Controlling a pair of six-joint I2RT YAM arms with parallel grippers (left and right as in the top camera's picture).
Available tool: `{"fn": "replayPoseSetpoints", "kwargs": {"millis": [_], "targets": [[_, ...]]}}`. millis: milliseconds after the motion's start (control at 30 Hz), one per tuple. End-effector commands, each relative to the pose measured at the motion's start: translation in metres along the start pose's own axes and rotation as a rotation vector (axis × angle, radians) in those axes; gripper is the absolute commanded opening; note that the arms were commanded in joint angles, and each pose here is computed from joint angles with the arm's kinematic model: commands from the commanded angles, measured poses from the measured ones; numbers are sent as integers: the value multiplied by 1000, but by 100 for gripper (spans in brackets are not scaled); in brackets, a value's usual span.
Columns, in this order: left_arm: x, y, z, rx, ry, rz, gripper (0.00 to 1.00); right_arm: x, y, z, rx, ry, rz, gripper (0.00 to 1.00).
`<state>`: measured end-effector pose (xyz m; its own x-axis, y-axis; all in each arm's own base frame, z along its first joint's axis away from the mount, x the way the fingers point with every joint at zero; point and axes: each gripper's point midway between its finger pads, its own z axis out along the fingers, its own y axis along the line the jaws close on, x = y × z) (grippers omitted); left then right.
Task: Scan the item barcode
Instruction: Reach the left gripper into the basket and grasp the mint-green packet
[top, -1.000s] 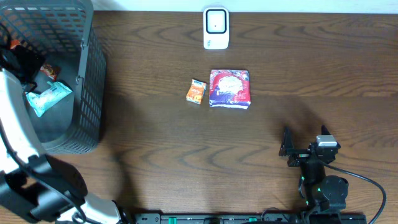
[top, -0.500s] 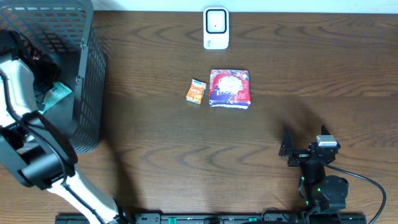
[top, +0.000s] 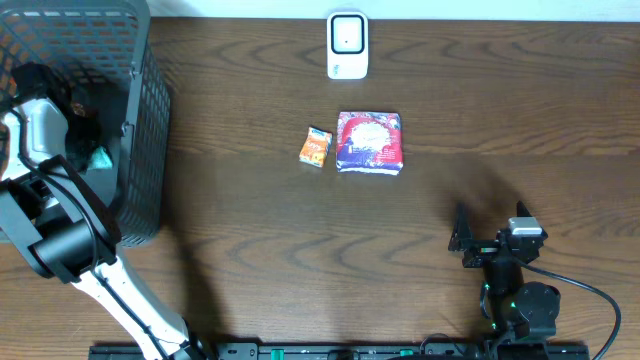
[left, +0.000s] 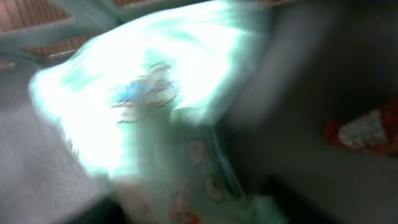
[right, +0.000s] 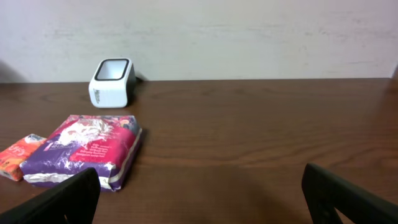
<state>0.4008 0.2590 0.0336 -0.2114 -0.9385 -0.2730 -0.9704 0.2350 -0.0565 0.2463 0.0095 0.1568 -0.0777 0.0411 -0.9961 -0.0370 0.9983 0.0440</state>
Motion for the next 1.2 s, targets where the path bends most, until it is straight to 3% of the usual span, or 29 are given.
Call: {"fn": "replayPoseSetpoints", "kwargs": {"millis": [0, 33, 67, 333, 567, 767, 867, 1000, 1167], "targets": [[1, 6, 6, -30, 0, 87, 23, 0, -4, 0, 18, 0, -7, 99], [2, 7, 6, -34, 5, 88, 12, 0, -4, 0, 18, 0, -7, 99], [3, 8, 5, -37, 9, 89, 8, 0, -4, 0, 18, 0, -7, 99], [-1, 12, -46, 4, -10, 82, 7, 0, -4, 0, 18, 0, -7, 99], [-30, 3, -163, 223, -203, 14, 7, 0, -4, 0, 18, 0, -7, 99], [-35, 2, -291, 524, -383, -4, 7, 0, -4, 0, 18, 0, -7, 99], [-15, -14, -352, 748, -405, 53, 7, 0, -4, 0, 18, 0, -7, 99], [43, -49, -422, 1061, -331, 218, 7, 0, -4, 0, 18, 0, -7, 99], [134, -90, -442, 1172, -212, 462, 7, 0, -4, 0, 18, 0, -7, 99]]}}
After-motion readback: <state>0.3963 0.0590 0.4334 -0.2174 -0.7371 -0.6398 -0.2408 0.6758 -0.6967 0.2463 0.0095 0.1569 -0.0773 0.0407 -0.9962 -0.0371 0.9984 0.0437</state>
